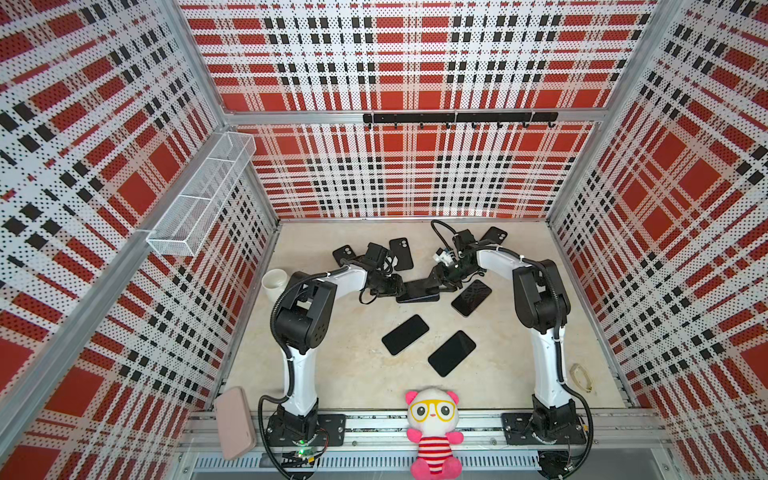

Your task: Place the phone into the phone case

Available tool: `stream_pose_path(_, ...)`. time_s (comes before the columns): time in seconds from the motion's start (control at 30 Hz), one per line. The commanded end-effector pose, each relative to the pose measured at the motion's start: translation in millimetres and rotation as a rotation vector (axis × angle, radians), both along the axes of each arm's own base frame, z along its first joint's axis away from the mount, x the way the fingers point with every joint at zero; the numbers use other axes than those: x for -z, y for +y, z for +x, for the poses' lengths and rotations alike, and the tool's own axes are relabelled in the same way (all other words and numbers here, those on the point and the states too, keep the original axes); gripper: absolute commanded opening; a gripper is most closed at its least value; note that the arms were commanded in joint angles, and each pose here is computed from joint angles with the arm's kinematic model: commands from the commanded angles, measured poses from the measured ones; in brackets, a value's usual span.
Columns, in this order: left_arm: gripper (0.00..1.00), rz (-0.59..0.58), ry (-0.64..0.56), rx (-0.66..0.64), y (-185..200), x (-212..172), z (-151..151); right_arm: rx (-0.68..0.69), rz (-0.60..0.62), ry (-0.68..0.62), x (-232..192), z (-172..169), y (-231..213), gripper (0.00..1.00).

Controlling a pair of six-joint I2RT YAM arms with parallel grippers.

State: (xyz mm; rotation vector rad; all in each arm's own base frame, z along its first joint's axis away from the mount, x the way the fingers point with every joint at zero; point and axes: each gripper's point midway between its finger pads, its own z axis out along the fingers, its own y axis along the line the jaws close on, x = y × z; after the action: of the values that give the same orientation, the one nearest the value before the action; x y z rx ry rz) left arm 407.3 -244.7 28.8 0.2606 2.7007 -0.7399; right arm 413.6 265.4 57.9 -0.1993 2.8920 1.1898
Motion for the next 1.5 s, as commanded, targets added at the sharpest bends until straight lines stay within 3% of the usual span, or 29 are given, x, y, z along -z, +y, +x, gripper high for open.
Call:
stream_pose_path(0.0,0.47,0.08,0.069,0.011,9,27,-16,-0.031,-0.115,-0.04,-9,4,-12,0.51)
stream_pose_path(0.2,0.46,0.089,0.068,0.01,10,29,-16,-0.025,-0.249,-0.056,-11,6,-32,0.51)
stream_pose_path(0.5,0.46,0.08,0.072,0.012,9,28,-15,-0.029,-0.322,-0.057,7,6,-43,0.32)
stream_pose_path(1.17,0.41,0.072,0.07,0.005,11,26,-13,-0.034,-0.288,-0.027,34,4,-36,0.18)
stream_pose_path(1.47,0.41,0.061,0.078,0.006,9,27,-14,-0.052,-0.239,0.016,40,-16,-25,0.14)
